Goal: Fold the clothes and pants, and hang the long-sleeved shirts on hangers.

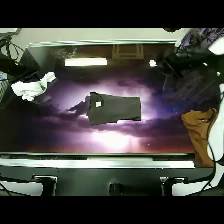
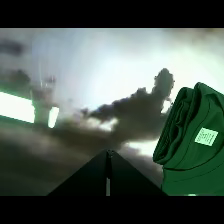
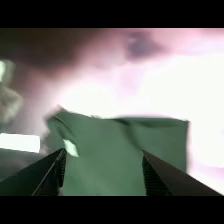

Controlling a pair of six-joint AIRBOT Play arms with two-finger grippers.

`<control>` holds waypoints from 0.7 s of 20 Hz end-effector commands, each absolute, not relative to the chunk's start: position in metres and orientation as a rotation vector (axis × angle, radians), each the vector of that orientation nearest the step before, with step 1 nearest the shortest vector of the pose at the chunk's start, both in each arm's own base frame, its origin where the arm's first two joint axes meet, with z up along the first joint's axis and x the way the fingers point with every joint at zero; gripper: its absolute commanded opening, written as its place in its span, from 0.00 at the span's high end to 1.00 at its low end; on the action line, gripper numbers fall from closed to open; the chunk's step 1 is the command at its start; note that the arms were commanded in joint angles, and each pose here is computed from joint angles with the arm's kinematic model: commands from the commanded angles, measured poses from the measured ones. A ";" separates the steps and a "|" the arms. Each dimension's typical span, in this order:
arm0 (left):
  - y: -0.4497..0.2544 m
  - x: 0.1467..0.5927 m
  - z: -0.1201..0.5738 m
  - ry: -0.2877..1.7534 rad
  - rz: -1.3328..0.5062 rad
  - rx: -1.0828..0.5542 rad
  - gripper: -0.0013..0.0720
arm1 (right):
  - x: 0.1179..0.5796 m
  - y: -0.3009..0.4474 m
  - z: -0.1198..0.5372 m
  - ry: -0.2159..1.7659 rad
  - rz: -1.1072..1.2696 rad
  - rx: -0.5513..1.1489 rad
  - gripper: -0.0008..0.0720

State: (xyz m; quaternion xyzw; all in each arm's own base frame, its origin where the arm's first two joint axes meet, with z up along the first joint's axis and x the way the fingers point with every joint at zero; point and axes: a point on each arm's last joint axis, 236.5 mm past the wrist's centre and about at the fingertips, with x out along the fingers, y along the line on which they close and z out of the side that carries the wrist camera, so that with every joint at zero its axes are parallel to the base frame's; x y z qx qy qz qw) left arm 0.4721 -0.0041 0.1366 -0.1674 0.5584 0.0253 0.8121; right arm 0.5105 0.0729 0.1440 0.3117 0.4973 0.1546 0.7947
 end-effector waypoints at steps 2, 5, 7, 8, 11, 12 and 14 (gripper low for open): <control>-0.005 0.472 0.137 1.193 0.053 -0.356 0.96 | 0.469 0.030 0.057 1.237 0.425 0.784 0.25; -0.005 0.472 0.137 1.193 0.053 -0.356 0.96 | 0.450 0.051 -0.003 1.269 0.457 0.900 0.25; -0.005 0.472 0.137 1.193 0.053 -0.356 0.96 | 0.440 0.065 -0.031 1.262 0.457 0.964 0.25; -0.005 0.472 0.137 1.193 0.053 -0.356 0.96 | 0.434 0.071 -0.046 1.274 0.448 0.971 0.25; -0.005 0.472 0.137 1.193 0.053 -0.356 0.96 | 0.422 0.104 -0.070 1.334 0.501 0.967 0.25; -0.005 0.472 0.137 1.193 0.053 -0.356 0.96 | 0.422 0.116 -0.078 1.349 0.509 0.962 0.25; -0.005 0.472 0.137 1.193 0.053 -0.356 0.96 | 0.422 0.133 -0.091 1.369 0.507 0.938 0.26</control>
